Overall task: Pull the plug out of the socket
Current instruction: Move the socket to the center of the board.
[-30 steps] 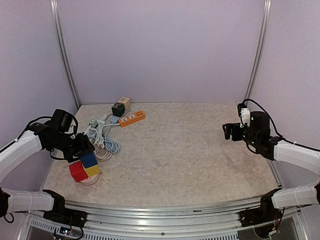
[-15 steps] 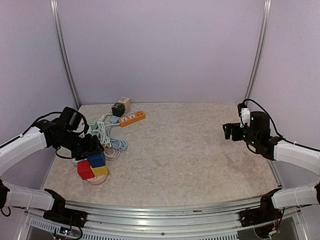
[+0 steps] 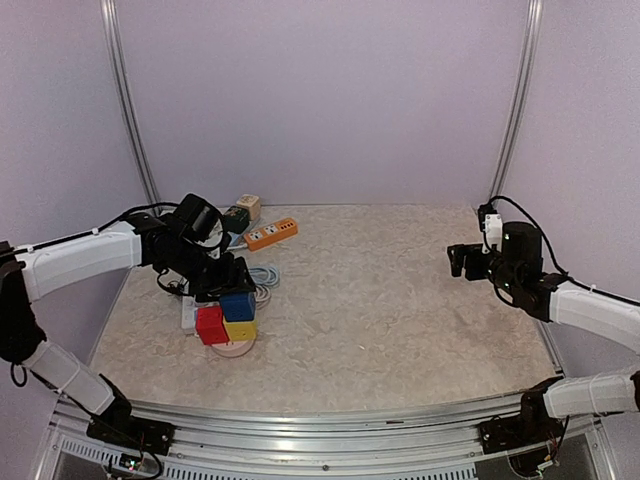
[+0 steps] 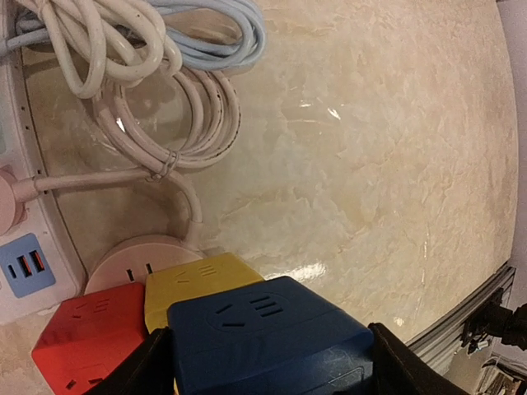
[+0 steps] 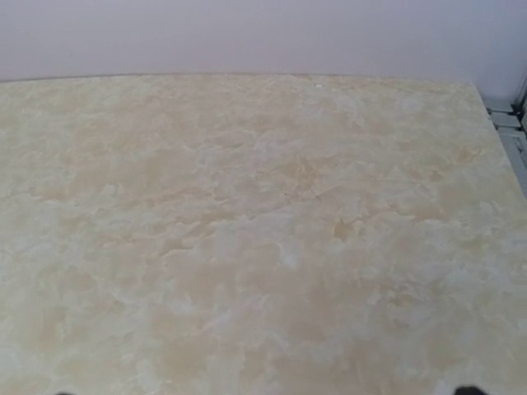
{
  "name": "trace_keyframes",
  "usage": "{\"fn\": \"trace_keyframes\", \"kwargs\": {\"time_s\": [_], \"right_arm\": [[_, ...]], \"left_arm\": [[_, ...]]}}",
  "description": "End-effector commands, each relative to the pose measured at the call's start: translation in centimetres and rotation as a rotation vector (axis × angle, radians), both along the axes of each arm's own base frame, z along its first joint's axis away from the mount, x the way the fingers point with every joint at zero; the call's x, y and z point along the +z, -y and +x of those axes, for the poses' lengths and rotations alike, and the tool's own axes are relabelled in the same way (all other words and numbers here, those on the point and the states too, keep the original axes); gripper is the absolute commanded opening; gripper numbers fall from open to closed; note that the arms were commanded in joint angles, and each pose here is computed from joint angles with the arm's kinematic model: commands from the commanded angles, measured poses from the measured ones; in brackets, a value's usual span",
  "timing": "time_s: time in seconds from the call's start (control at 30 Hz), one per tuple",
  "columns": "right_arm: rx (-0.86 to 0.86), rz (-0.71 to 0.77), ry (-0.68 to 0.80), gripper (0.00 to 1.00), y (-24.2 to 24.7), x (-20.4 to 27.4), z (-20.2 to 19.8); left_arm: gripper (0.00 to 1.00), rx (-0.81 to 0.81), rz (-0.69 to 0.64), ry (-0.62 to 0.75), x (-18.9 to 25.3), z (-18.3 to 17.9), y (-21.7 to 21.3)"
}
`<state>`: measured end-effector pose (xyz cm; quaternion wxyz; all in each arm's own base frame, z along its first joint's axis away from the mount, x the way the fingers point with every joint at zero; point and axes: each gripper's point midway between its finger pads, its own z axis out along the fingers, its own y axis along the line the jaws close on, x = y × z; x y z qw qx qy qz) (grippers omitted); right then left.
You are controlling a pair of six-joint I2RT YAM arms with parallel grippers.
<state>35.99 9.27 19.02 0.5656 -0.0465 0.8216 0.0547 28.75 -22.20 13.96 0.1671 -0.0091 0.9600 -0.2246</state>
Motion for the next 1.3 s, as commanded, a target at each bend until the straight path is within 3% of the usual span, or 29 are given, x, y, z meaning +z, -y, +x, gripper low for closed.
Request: {"fn": "trace_keyframes", "kwargs": {"time_s": [0.0,0.23,0.5,0.63,0.73,1.0,1.27], "right_arm": [[-0.008,-0.009,-0.004,1.0,0.0,-0.1,-0.6],[-0.009,-0.006,-0.005,1.0,-0.1,0.2,-0.5],[-0.01,0.002,-0.004,1.0,-0.2,0.5,-0.5],[-0.01,0.001,-0.007,1.0,-0.2,0.5,-0.5],[-0.009,0.005,-0.005,1.0,-0.3,0.7,-0.4],[-0.004,0.035,0.013,1.0,-0.7,1.9,-0.5],[0.012,0.063,0.02,1.0,-1.9,4.3,-0.7]], "left_arm": [[0.47,-0.166,-0.215,0.213,4.8,4.1,7.5],[0.46,-0.261,-0.281,0.234,5.6,6.3,13.4],[0.48,-0.297,-0.318,0.243,5.3,7.8,17.4],[0.57,-0.3,-0.314,0.235,4.6,8.0,17.7],[0.72,-0.307,-0.314,0.247,4.5,7.9,17.7],[0.98,-0.353,-0.35,0.358,8.2,8.1,17.5],[0.99,-0.278,-0.362,0.401,8.6,8.1,13.5]]}}
